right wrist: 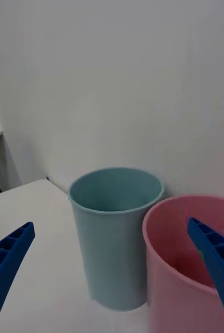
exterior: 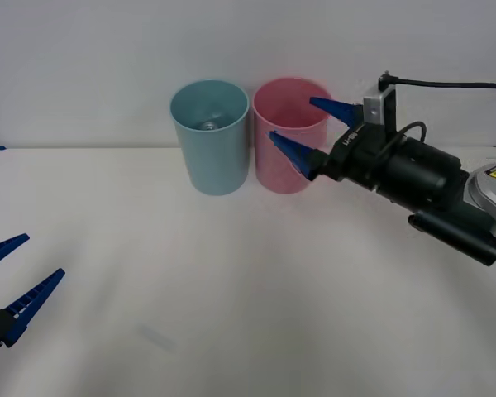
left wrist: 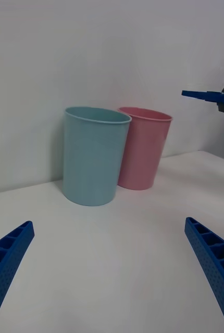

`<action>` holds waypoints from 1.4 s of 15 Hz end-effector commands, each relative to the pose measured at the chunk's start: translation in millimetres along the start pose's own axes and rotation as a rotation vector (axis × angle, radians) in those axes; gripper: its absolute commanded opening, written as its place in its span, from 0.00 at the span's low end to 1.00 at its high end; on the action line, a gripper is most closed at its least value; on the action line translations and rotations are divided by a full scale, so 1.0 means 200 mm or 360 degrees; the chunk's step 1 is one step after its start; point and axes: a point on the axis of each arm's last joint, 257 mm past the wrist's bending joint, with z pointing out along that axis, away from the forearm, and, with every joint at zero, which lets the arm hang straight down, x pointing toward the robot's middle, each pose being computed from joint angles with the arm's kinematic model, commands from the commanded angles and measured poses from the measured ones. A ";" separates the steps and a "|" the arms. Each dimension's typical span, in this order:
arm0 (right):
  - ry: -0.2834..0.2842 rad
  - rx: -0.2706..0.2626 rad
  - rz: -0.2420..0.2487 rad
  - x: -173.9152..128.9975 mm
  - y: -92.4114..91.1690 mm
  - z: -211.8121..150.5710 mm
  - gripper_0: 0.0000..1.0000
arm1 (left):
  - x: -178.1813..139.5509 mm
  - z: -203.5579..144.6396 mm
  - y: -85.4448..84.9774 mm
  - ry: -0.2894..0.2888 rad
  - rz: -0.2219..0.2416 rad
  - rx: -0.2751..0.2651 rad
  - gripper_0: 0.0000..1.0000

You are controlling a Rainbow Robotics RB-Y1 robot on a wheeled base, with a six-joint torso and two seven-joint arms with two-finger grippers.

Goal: Grasp the object on the table and drop it into the matching bin: aluminum can to the light blue bin, PET bottle to the pink bin.

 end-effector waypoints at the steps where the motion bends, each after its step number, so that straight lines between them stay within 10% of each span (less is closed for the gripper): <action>1: 0.0025 -0.0009 -0.0004 0.07 -0.03 -0.15 1.00 | 0.00 0.00 0.00 0.0000 0.0000 0.0000 1.00; 7: 0.0103 0.0087 -0.0148 0.24 -0.12 -0.44 1.00 | 0.00 0.00 0.00 0.0000 0.0000 0.0000 1.00; 21: 0.0205 0.0334 -0.0087 0.45 -0.20 -1.21 1.00 | 0.00 0.00 0.00 0.0000 0.0000 0.0000 1.00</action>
